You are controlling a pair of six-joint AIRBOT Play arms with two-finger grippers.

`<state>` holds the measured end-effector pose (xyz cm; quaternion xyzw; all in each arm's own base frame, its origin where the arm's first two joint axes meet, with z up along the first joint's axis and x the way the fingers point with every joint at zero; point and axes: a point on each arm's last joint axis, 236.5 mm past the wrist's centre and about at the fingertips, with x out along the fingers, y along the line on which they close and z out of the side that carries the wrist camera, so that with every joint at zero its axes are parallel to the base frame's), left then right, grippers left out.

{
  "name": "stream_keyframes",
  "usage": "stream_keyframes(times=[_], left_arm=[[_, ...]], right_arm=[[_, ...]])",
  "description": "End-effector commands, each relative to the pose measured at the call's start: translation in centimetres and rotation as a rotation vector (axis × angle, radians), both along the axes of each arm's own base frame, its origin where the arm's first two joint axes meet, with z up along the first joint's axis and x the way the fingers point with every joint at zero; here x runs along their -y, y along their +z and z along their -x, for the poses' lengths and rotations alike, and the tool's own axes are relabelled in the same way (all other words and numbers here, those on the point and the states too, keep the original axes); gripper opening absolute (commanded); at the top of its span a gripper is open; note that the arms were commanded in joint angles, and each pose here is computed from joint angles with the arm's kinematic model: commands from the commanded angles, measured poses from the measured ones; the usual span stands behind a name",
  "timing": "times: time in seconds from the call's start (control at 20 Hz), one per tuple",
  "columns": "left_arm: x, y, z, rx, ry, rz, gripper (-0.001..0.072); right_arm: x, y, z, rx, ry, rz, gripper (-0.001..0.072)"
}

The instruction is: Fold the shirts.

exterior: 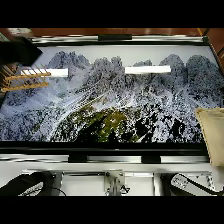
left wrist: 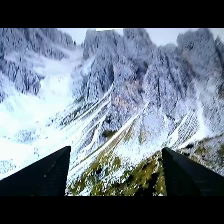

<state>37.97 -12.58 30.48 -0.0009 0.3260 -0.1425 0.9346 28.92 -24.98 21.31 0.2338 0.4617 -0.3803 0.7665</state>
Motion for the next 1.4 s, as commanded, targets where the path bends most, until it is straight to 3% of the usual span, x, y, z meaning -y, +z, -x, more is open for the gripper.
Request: stream_keyframes(times=[0.0,0.2,0.3,0.6,0.85,1.35], left_arm=[[0.5,-7.6,-2.4,-0.18,-0.016,-0.088,0.0671],[1.6,-14.8,-4.2,-0.366,-0.034,-0.15,0.0671],[1.2,-18.3,-3.1,-0.503,-0.061,-0.21,0.0671],[0.5,-19.9,-3.9,-0.519,-0.065,-0.266,0.0671],[-0.1,-20.3,-4.3,-0.524,-0.05,-0.275,0.0672],[0.1,-20.7,-5.2,-0.508,-0.045,-0.26,0.0672]], right_arm=[[-15.5,-5.8,-6.3,-0.058,0.366,-0.267,0.0612],[-29.9,-7.3,-13.3,0.012,0.862,-0.049,0.0612],[-32.4,-8.7,-13.3,-0.055,0.937,0.032,0.0612],[-36.5,-12.0,-12.5,-0.111,0.947,-0.127,0.0612],[-39.9,-15.5,-11.2,-0.193,0.908,-0.39,0.0612],[-40.1,-15.9,-11.4,-0.195,0.91,-0.397,0.0612]])
